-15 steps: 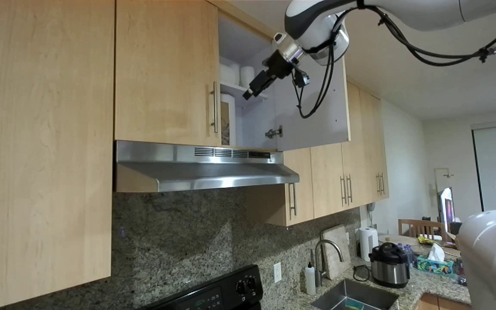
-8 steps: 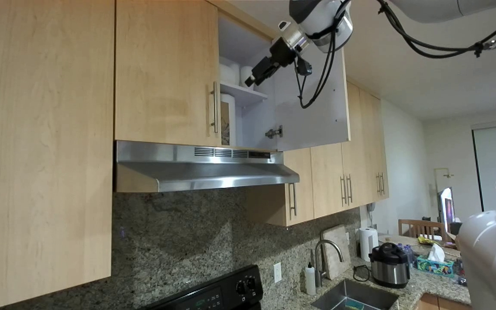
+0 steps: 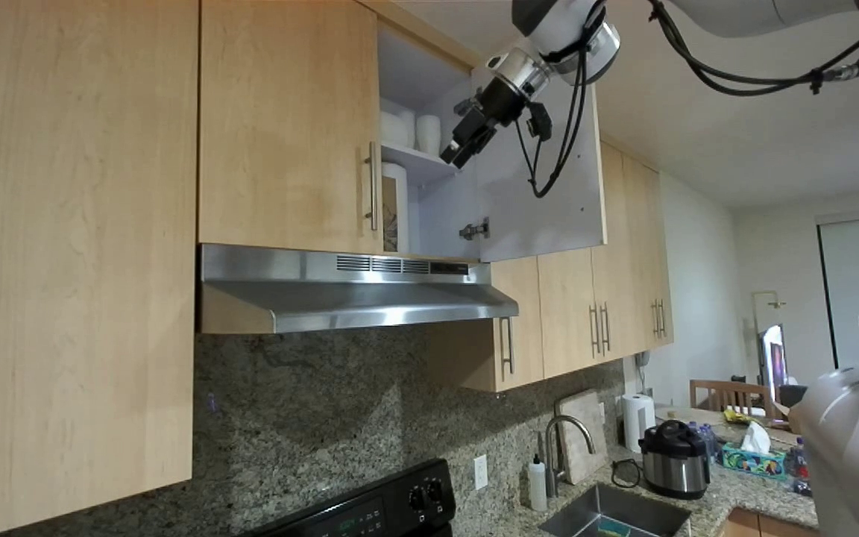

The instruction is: Open the left door of the kitchen cabinet

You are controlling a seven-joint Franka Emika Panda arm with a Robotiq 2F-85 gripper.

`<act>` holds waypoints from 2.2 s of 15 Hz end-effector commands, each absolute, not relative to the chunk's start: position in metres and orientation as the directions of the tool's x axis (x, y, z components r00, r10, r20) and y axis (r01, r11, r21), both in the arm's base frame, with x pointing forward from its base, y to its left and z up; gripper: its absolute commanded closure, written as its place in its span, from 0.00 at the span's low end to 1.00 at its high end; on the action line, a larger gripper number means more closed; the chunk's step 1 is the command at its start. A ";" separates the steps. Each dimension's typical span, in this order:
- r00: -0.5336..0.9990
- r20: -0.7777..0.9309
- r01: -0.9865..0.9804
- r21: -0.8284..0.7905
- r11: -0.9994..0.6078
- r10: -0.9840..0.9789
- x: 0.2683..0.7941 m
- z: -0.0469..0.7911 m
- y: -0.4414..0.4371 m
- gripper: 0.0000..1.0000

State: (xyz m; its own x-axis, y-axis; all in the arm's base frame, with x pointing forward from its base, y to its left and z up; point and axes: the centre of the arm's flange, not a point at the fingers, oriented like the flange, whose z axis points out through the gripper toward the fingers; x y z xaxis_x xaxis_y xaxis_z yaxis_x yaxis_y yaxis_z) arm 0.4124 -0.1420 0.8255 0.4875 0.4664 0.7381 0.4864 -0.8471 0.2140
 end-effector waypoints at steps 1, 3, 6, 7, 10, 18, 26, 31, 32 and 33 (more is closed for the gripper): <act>0.488 0.737 0.487 0.214 -0.847 0.467 0.412 0.825 -0.142 0.00; 0.488 0.737 0.488 0.214 -0.846 0.468 0.413 0.825 -0.141 0.00; 0.501 0.731 0.478 0.213 -0.852 0.464 0.421 0.826 -0.129 0.00; 0.506 0.728 0.486 0.204 -0.850 0.463 0.422 0.828 -0.124 0.00; 0.513 0.728 0.509 0.168 -0.844 0.454 0.427 0.827 -0.106 0.00; 0.496 0.797 0.487 0.072 -0.870 0.344 0.434 0.826 -0.091 0.00; 0.666 0.727 0.320 -0.073 -0.945 0.170 0.426 0.821 -0.096 0.00; 0.643 0.744 0.344 -0.066 -0.937 0.184 0.428 0.818 -0.100 0.00; 0.643 0.744 0.344 -0.066 -0.937 0.183 0.428 0.818 -0.100 0.00; 0.627 0.750 0.368 -0.048 -0.929 0.210 0.426 0.815 -0.098 0.00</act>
